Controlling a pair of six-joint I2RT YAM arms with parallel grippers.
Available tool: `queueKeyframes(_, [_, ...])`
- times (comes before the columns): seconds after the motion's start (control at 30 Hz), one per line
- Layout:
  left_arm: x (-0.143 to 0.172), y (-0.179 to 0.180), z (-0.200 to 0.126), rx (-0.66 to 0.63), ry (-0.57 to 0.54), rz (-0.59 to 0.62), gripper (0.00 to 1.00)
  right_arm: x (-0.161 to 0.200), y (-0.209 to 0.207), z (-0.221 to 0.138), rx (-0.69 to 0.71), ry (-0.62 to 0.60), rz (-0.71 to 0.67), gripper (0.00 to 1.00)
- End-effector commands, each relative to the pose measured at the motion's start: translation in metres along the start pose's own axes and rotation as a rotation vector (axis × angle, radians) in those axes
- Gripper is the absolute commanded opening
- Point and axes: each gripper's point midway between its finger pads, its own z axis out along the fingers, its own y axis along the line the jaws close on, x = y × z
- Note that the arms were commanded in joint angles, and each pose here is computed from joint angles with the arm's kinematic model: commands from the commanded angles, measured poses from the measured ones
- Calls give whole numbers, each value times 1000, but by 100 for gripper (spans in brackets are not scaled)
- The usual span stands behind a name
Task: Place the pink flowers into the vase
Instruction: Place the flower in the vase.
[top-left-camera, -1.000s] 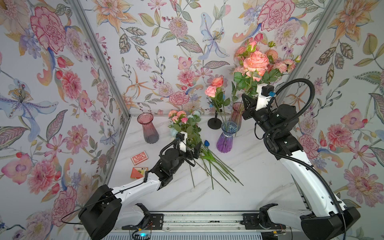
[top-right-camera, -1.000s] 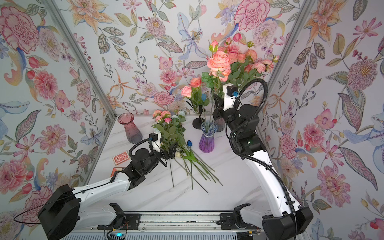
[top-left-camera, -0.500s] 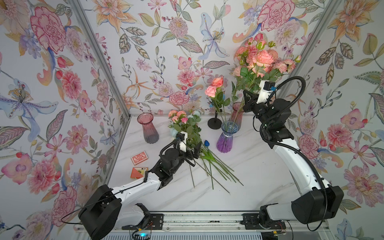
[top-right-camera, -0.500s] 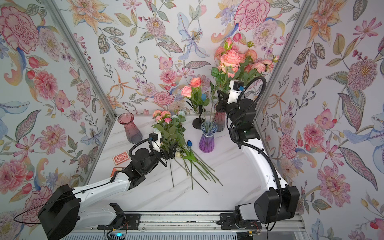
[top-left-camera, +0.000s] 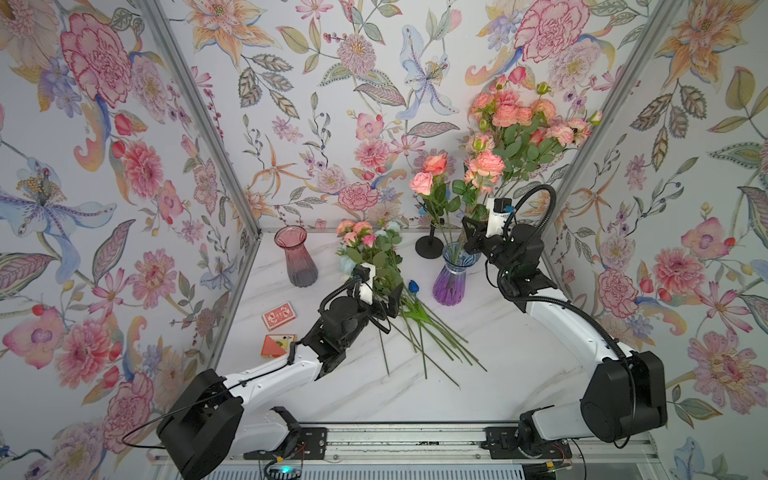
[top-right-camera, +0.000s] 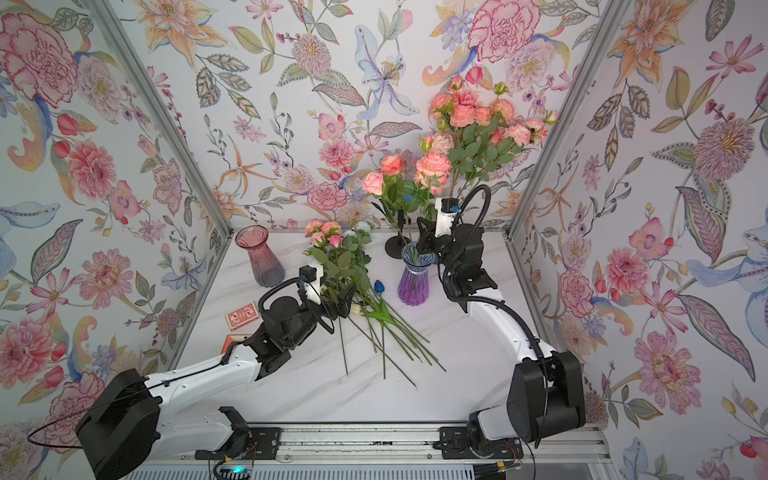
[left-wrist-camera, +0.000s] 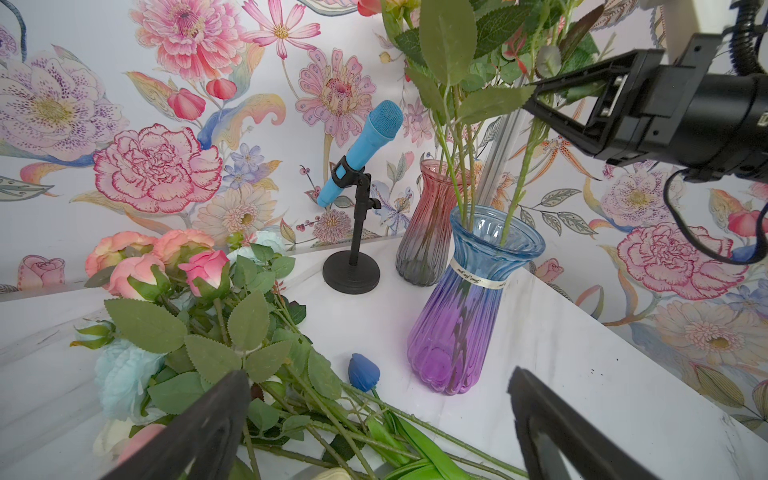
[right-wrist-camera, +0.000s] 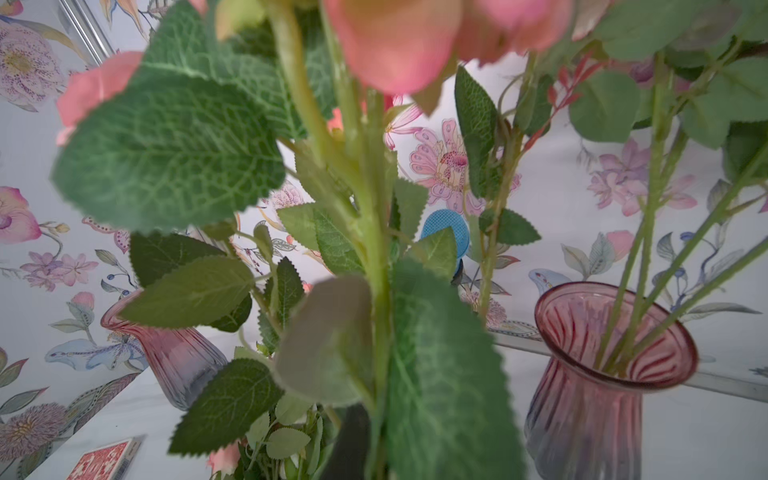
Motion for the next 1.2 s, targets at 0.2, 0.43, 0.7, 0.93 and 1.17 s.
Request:
queueKeyframes(0.2, [-10,-6,3,13,-15,23,100,43,-1,17,-3,80,-11,1])
queueKeyframes(0.43, [-12,-7,3,19,-18,24,100,64,-9,22,34,129,-17,4])
queueKeyframes(0.7, [-13,-8,3,20,-22,25,100,76,-12,24,39,168,-6,12])
queueKeyframes(0.93, [-12,-10,3,23,-21,33,100,78,-11,22,46,182,-8,26])
queueKeyframes(1.17, [-13,-10,3,25,-22,33,100,72,-11,17,54,178,-18,41])
